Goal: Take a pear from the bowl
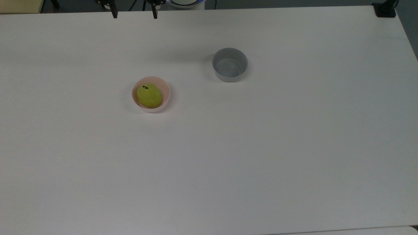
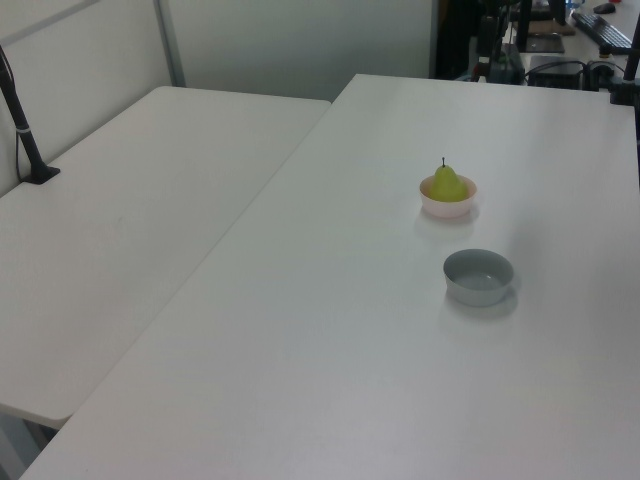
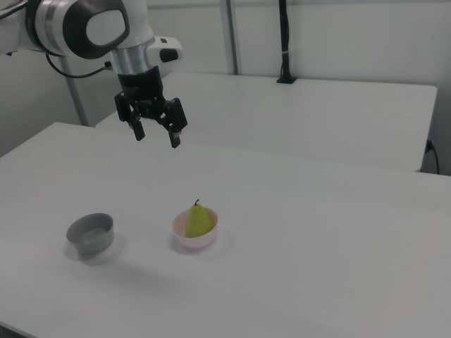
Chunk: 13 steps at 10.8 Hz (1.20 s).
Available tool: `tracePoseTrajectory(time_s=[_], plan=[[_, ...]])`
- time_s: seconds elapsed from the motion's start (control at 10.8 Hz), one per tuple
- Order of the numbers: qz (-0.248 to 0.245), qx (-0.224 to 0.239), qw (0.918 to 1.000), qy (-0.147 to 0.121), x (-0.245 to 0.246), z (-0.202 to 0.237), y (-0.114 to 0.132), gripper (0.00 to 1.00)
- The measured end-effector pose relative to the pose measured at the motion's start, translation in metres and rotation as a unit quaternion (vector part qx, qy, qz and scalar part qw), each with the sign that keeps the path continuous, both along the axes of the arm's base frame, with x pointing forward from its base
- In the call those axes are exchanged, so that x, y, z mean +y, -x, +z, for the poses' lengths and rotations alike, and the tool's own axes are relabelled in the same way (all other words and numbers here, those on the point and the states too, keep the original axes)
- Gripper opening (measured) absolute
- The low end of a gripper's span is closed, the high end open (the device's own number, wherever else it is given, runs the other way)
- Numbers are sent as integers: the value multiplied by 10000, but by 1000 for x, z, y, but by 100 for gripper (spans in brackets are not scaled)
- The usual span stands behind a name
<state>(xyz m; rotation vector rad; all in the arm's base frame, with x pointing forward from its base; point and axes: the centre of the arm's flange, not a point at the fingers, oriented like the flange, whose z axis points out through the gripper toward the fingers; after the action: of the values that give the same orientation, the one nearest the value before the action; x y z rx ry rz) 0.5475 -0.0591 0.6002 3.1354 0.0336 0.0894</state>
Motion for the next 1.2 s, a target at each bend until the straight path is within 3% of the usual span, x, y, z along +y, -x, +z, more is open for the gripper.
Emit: tracePoseTrajectory(time_s=[1.01,1.2], plan=[[11,0,10000,1,0,0,0,100],[289,10,9996,16,-2,-1,0,100]])
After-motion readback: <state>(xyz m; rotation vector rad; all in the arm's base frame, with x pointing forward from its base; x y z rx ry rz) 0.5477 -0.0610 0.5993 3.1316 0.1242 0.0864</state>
